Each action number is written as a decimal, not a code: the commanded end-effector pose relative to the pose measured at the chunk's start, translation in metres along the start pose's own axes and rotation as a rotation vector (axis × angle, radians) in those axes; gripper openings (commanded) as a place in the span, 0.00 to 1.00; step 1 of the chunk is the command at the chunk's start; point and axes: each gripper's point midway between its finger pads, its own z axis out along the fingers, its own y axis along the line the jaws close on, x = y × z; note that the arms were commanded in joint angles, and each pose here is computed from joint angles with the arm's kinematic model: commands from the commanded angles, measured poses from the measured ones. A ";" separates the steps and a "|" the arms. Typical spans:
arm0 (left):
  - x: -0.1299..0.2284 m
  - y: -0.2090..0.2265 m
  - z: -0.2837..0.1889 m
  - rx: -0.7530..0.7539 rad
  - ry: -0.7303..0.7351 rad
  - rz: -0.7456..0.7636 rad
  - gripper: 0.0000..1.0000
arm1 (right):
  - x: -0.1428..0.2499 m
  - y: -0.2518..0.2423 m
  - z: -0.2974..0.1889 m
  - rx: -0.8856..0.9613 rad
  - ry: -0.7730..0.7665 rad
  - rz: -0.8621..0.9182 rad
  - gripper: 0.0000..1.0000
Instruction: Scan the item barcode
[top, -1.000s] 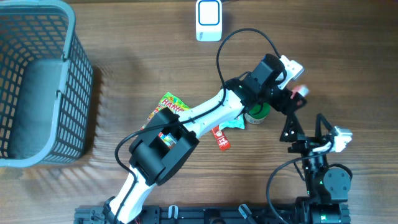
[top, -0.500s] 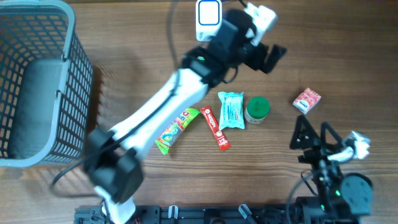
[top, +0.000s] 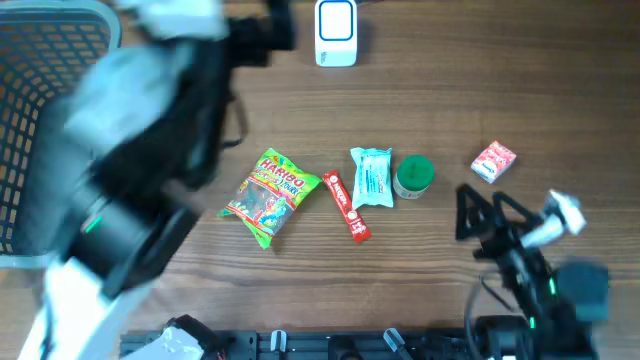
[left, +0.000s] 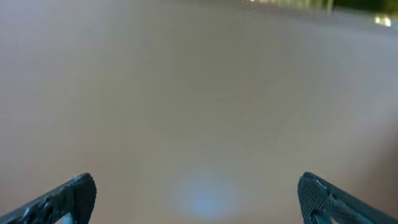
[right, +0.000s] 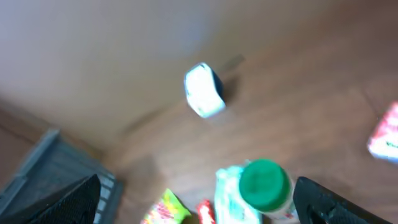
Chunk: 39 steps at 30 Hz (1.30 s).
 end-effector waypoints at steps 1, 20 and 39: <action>-0.037 0.053 -0.038 -0.207 -0.070 0.109 1.00 | 0.011 -0.037 0.047 0.188 0.167 0.027 1.00; -0.069 0.112 -0.108 -0.364 -0.111 0.114 1.00 | -0.003 -0.225 0.122 1.040 0.799 0.103 1.00; -0.034 0.166 -0.140 -0.408 -0.173 0.063 1.00 | 0.026 -0.246 0.150 0.961 0.836 0.214 1.00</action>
